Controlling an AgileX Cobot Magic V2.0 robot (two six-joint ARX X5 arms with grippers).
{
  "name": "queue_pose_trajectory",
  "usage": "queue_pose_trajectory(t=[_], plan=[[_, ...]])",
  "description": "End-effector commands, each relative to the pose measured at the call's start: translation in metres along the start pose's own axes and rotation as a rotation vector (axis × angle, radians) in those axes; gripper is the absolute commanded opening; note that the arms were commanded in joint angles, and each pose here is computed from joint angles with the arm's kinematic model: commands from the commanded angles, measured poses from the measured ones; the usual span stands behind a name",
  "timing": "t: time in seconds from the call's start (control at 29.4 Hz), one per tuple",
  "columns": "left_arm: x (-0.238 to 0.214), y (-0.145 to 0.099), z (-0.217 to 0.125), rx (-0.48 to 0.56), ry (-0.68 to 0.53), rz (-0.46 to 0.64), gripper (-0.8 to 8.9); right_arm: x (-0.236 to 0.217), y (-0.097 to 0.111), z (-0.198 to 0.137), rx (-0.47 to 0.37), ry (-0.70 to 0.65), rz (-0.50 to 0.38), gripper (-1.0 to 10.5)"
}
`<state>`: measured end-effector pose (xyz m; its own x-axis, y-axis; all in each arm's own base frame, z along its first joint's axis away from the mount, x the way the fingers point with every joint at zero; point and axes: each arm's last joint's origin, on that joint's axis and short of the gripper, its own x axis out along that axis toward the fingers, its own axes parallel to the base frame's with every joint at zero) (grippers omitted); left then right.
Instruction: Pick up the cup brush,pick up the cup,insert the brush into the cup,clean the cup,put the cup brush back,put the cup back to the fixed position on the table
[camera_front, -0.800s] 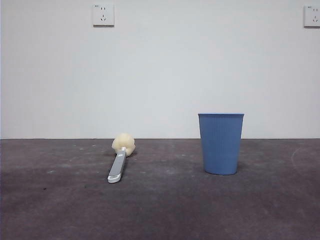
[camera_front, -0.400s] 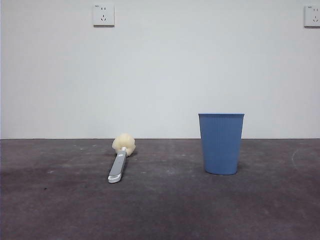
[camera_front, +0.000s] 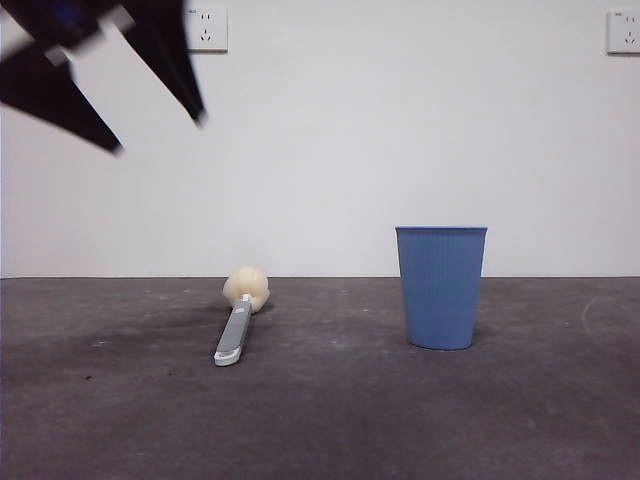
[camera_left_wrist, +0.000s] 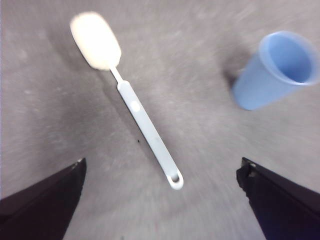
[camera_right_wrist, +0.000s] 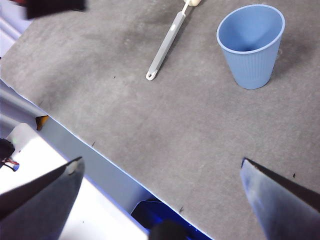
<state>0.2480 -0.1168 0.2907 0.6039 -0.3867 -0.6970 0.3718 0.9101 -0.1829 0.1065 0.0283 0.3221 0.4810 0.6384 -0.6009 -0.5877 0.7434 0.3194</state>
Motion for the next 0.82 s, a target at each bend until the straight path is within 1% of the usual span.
queue_pose_trajectory(t=[0.03,0.2,0.41,0.61,0.82], plan=[[0.032,-0.005,0.000,-0.064,0.021,0.006,5.65,0.000,0.000,0.001,0.007,-0.006,-0.002,5.8],[0.083,-0.007,-0.007,-0.102,0.064,0.015,5.63,0.000,0.000,0.001,0.008,-0.006,-0.002,5.7],[0.125,-0.008,-0.021,-0.085,0.111,0.087,5.63,0.000,0.000,0.001,0.008,-0.006,-0.002,5.7],[0.152,-0.004,-0.033,-0.106,0.143,0.134,5.63,0.000,0.000,0.001,0.009,-0.006,-0.001,5.7],[0.163,-0.001,-0.041,-0.119,0.173,0.172,5.62,0.000,0.000,0.001,0.008,-0.006,-0.001,5.7]])
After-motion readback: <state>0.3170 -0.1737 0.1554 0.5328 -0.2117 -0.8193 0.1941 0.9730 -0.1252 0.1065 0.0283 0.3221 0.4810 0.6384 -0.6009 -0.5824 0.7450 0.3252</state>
